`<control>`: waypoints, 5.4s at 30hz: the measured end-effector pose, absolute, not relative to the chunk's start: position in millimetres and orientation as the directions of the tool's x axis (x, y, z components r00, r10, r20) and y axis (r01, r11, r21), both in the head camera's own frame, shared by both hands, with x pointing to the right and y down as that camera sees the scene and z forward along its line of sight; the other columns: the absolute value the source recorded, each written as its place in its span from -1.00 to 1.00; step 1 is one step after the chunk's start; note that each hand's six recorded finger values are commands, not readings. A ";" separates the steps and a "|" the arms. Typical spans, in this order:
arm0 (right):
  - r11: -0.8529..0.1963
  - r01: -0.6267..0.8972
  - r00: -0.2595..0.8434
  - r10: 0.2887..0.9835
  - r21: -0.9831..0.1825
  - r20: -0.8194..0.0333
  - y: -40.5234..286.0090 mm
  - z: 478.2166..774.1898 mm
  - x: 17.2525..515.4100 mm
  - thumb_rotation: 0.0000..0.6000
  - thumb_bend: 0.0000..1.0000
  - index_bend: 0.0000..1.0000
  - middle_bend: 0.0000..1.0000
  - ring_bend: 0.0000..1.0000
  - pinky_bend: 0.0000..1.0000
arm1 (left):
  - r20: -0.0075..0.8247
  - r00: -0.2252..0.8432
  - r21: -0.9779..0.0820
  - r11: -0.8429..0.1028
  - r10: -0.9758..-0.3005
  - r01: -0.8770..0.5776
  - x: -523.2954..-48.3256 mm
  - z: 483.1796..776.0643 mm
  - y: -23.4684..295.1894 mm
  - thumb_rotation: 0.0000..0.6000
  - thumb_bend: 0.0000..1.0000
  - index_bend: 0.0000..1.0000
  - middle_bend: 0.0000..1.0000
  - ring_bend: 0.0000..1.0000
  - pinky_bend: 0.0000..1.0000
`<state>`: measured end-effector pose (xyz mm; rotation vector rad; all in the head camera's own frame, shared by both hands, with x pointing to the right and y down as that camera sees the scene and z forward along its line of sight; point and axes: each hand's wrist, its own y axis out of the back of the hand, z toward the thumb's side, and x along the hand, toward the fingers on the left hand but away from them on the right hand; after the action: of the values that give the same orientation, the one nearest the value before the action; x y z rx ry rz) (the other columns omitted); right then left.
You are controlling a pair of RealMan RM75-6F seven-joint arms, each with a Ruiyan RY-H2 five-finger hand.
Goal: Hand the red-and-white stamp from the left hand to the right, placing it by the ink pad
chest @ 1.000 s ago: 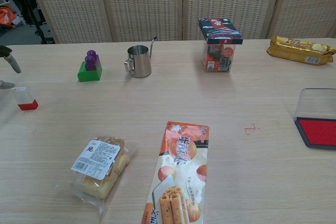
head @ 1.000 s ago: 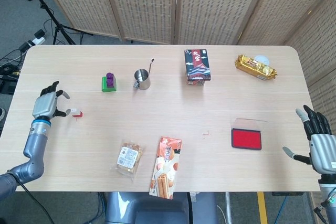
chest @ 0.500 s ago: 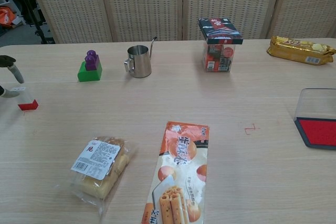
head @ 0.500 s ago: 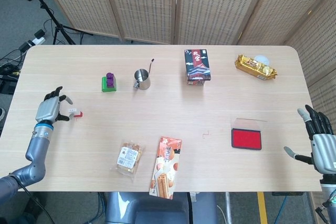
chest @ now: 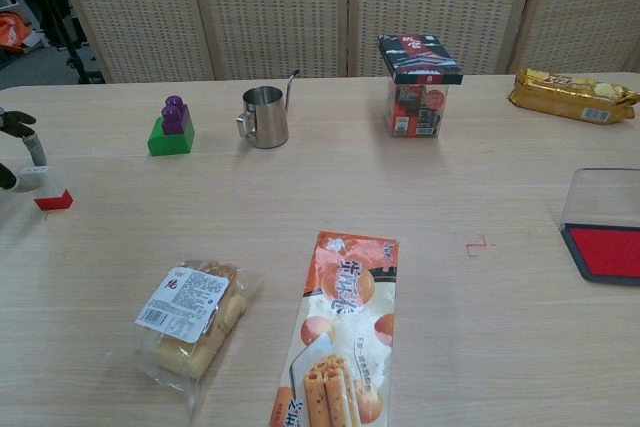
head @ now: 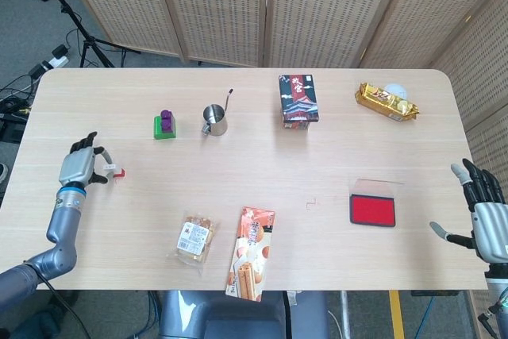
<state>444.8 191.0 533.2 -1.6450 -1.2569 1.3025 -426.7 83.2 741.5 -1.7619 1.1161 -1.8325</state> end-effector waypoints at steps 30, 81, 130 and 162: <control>-0.295 0.296 0.032 0.954 -0.908 -0.299 191.0 528.2 447.5 1.00 -1.00 -1.00 -1.00 -1.00 -1.00 | 0.619 0.134 -0.732 -0.630 -0.774 -0.260 -289.2 684.0 56.6 1.00 -0.30 0.18 -1.00 -1.00 -1.00; -0.277 0.372 -0.028 0.951 -0.886 -0.309 178.7 525.0 475.2 1.00 -1.00 -1.00 -1.00 -1.00 -1.00 | 0.744 0.232 -0.612 -0.779 -0.626 -0.140 -92.5 739.3 70.5 1.00 -0.59 -0.62 -1.00 -1.00 -1.00; -0.531 0.181 0.310 0.830 -0.828 -0.465 73.9 575.7 272.4 1.00 -1.00 -0.94 0.44 0.38 0.72 | 0.321 -0.068 -0.910 -0.287 -0.945 -0.300 -472.1 540.4 105.7 1.00 -0.65 -1.00 -1.00 -1.00 -1.00; -0.689 0.121 0.227 0.720 -0.715 -0.656 70.9 713.4 43.7 1.00 -0.62 -0.30 0.86 0.92 1.00 | 0.451 -0.074 -0.845 -0.400 -0.889 -0.355 -484.4 556.6 98.6 1.00 -0.57 -1.00 -1.00 -1.00 -1.00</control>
<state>43.7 70.9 713.4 -1.9789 -0.7703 1.4859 -484.4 98.6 556.6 -1.7329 1.3375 -1.4867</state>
